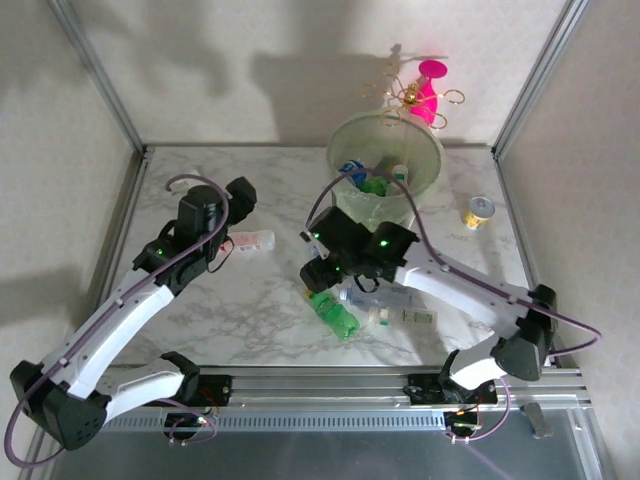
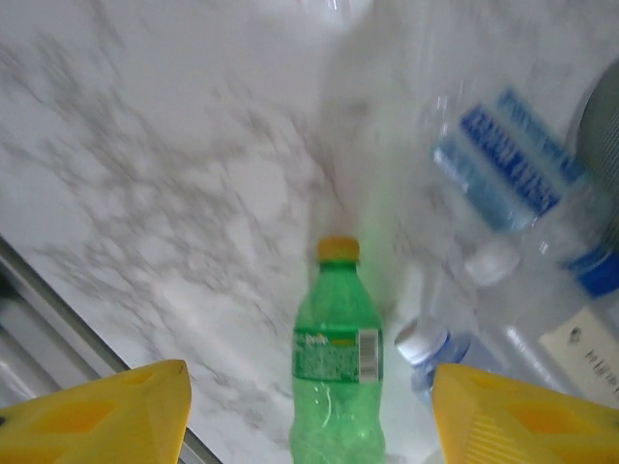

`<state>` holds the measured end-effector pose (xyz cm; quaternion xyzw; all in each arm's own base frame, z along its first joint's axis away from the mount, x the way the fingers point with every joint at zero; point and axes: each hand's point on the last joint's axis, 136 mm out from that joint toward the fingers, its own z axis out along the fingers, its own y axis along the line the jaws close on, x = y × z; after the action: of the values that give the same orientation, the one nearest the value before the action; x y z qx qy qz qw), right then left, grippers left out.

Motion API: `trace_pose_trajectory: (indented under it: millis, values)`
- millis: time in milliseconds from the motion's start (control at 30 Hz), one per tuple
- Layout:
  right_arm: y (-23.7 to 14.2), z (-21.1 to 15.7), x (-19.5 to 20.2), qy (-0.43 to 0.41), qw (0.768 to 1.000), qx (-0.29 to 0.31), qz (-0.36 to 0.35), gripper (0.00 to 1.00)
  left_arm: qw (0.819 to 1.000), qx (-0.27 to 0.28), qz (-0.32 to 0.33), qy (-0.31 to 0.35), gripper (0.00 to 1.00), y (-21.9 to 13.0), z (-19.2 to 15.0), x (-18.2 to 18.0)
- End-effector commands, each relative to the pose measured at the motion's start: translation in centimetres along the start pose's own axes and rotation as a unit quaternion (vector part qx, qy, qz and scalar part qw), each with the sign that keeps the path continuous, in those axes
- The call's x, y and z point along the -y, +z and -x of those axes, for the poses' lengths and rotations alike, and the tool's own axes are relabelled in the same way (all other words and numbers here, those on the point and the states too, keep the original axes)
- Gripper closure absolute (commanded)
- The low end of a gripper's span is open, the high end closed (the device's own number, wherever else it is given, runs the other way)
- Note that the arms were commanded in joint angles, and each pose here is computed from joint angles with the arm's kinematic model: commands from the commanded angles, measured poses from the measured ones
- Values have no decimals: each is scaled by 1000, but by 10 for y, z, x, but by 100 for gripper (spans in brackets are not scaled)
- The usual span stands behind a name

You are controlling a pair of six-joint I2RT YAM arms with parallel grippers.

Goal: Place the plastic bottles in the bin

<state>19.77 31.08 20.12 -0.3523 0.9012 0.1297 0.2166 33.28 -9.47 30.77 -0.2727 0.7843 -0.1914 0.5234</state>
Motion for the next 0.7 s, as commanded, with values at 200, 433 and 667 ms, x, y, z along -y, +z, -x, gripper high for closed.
trace_pose_trajectory:
  millis: [200,433,667]
  values:
    - [66,-43,-1,24,991,-134,-18,30,1000,-4,17,-19,15,-30,0,-32]
    - [90,-57,2,29,982,-180,-38,29,1000,-3,10,-16,15,-42,4,-34]
    - [104,-76,4,37,976,-210,-42,28,1000,-17,1,-13,15,-47,-1,-34]
